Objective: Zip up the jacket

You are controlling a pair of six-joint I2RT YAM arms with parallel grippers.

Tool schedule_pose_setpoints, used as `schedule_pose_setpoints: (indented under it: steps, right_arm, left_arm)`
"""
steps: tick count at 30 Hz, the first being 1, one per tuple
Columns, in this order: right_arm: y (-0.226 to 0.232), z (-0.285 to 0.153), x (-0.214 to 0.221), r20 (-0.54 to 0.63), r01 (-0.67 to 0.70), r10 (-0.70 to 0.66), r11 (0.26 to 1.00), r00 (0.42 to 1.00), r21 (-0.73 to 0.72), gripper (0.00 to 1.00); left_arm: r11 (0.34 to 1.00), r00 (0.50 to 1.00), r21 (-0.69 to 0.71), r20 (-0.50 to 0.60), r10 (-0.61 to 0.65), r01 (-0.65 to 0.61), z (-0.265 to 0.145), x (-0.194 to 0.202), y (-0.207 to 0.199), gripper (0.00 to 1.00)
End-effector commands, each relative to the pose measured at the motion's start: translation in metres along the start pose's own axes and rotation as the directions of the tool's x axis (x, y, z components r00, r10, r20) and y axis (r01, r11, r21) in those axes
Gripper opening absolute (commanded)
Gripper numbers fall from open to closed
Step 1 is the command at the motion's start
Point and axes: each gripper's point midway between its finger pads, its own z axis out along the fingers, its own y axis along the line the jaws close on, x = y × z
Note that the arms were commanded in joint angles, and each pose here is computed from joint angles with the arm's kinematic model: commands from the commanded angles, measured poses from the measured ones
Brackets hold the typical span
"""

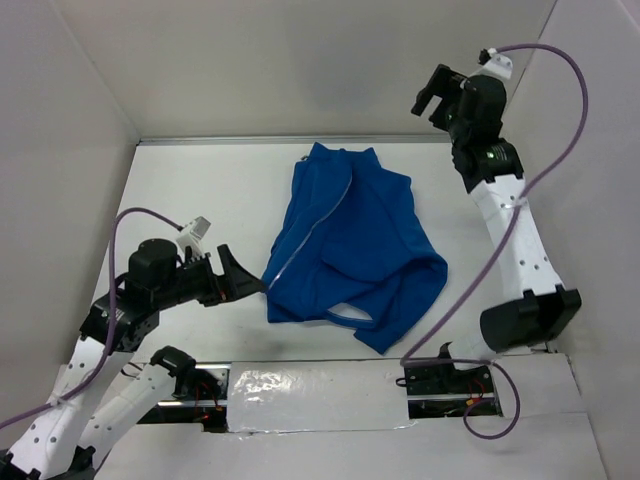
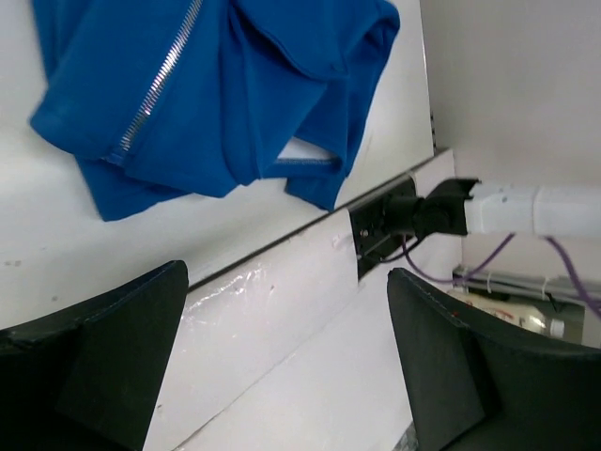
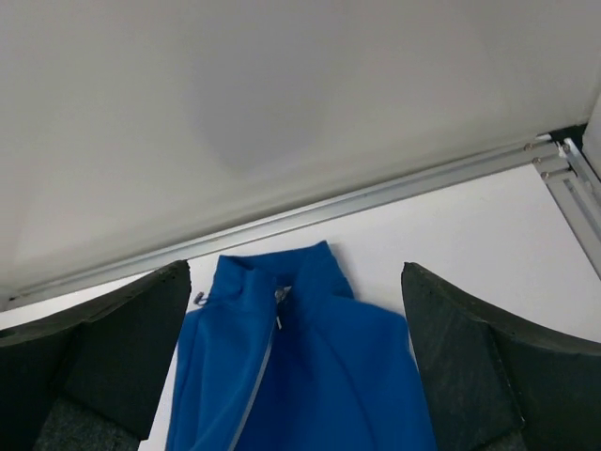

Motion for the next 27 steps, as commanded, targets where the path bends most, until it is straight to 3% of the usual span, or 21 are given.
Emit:
schedule_pose_setpoints:
  steps: [1,5,6,7,12,15,19,24,25,27]
  right_arm:
    - [-0.024,-0.035,0.023,-0.084,-0.031,0.038,0.996,0.996,0.079,1.0]
    - [-0.049,-0.064,0.062,-0.108,-0.031,0.042,0.994,0.993,0.107,1.0]
    - [-0.05,-0.078,0.052,-0.067,-0.049,0.056,0.994,0.996,0.098,1.0]
    - [-0.059,-0.08,0.072,-0.096,-0.038,0.049,0.993,0.994,0.112,1.0]
    - [-0.065,-0.097,0.081,-0.107,-0.036,0.047,0.994,0.993,0.102,1.0]
    - [-0.07,-0.1,0.096,-0.17,-0.026,0.046,0.993,0.984,0.118,1.0]
    - [-0.071,-0.116,0.166,-0.345,-0.086,0.11,0.993,0.932,0.084,1.0]
    - [-0.072,-0.127,0.228,-0.45,-0.136,0.138,0.99,0.883,0.036,1.0]
    - [-0.072,-0.124,0.232,-0.459,-0.132,0.133,0.991,0.879,0.035,1.0]
    - [-0.081,-0.115,0.257,-0.52,-0.09,0.112,0.994,0.847,0.067,1.0]
  left_arm:
    - [0.997,0.998,-0.068,0.068,-0.016,0.021,-0.016,-0.011,0.0,0.99]
    - [0.999,0.998,-0.052,0.064,0.01,-0.007,-0.019,-0.011,-0.004,0.99]
    - [0.999,0.998,-0.045,0.06,0.023,-0.02,-0.02,-0.01,-0.005,0.99]
    - [0.999,0.998,-0.049,0.056,0.024,-0.021,-0.02,-0.01,-0.004,0.99]
    - [0.998,0.995,-0.038,0.083,0.049,-0.046,-0.02,-0.013,-0.005,0.99]
    - [0.998,0.994,-0.038,0.097,0.054,-0.05,-0.01,-0.016,0.001,0.99]
    - [0.994,0.996,-0.107,0.094,-0.004,0.014,0.011,-0.03,0.011,0.99]
    - [0.987,0.994,-0.161,0.102,0.027,-0.01,0.061,-0.1,0.006,0.99]
    - [0.975,0.998,-0.223,0.064,-0.008,0.022,0.083,-0.114,0.027,0.99]
    - [0.976,0.994,-0.217,0.106,0.032,-0.009,0.095,-0.157,0.019,0.99]
